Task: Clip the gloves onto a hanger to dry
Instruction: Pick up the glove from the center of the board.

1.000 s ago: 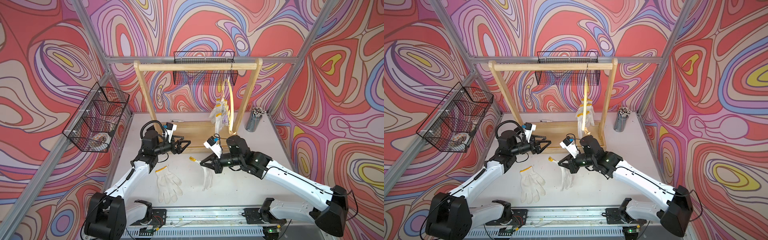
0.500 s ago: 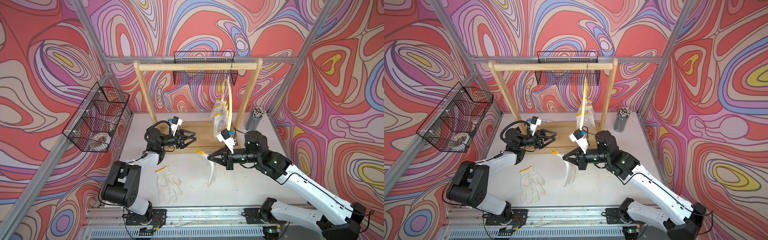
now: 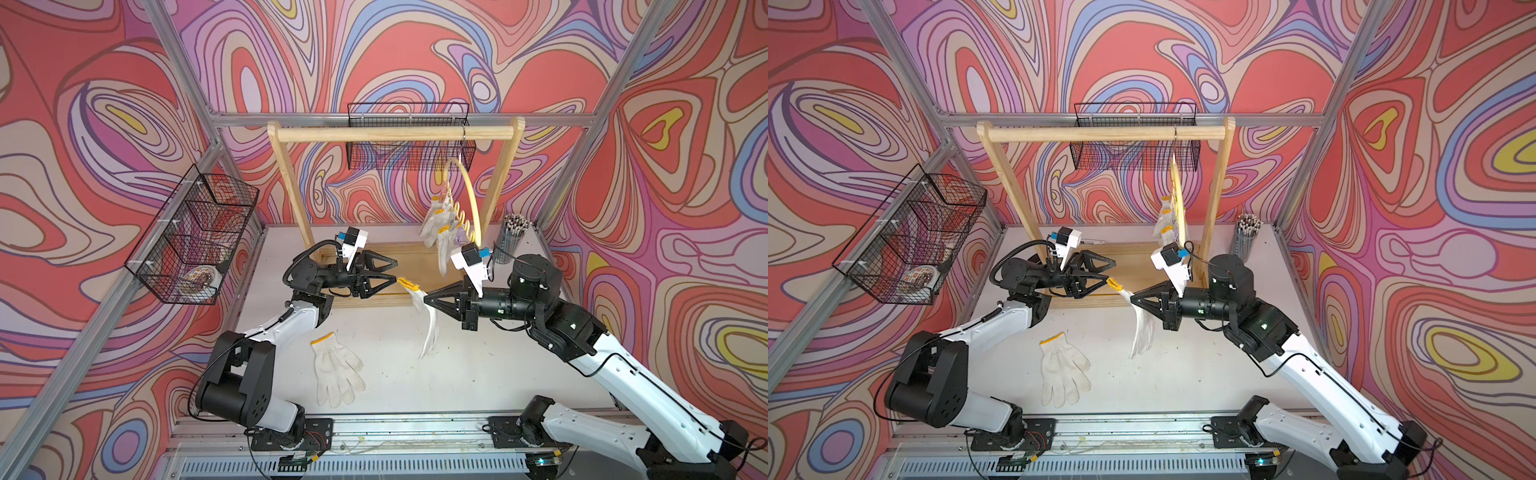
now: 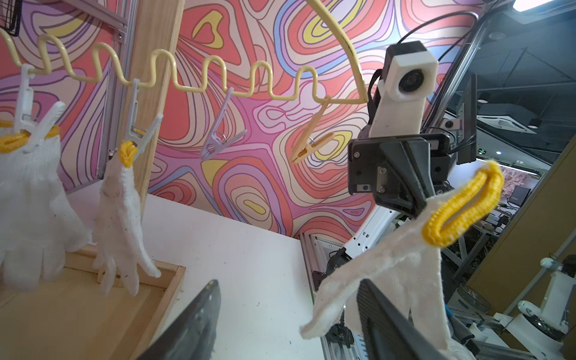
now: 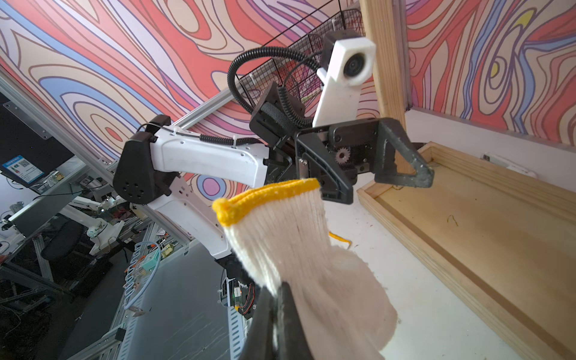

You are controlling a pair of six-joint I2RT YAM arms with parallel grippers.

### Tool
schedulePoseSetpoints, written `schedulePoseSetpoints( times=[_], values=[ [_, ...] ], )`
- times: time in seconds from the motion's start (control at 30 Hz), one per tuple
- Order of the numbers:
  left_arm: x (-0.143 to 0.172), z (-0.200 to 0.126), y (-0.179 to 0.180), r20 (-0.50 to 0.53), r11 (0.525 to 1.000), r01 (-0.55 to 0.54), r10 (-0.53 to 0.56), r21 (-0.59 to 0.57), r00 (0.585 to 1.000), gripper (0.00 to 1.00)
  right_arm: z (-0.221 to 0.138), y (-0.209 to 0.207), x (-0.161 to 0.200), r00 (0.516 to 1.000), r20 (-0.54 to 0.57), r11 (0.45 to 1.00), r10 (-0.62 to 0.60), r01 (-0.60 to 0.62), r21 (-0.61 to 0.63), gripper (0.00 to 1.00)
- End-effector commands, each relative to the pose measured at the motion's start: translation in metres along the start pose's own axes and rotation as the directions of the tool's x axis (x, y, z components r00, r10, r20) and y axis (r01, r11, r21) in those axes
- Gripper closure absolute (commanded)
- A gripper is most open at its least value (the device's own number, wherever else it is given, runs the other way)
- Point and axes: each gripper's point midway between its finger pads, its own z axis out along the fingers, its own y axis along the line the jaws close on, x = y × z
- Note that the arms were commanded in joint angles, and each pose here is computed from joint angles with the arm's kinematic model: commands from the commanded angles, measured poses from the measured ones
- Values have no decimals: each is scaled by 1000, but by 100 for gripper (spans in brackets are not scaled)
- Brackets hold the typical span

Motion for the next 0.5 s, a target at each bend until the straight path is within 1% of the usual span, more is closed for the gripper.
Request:
schedulePoseSetpoints(
  times=[0.0,0.07,0.17,0.3,0.47],
  values=[
    [-20,7,-27,15,989,-137,136,63,991,29,2,-2,-16,999,38,999,-33,33,13,100],
    [-21,14,-38,5,982,-157,158,101,987,30,5,-3,-17,998,41,999,-37,37,5,100],
    [-26,19,-48,13,974,-190,190,123,982,31,8,-3,-17,999,37,999,-35,35,-4,100],
    [-35,20,-58,34,966,-225,223,125,974,33,7,-4,-17,998,40,999,-42,42,1,100],
    [-40,20,-69,36,959,-248,246,139,969,35,4,-4,-19,997,60,999,-54,54,11,100]
  ],
)
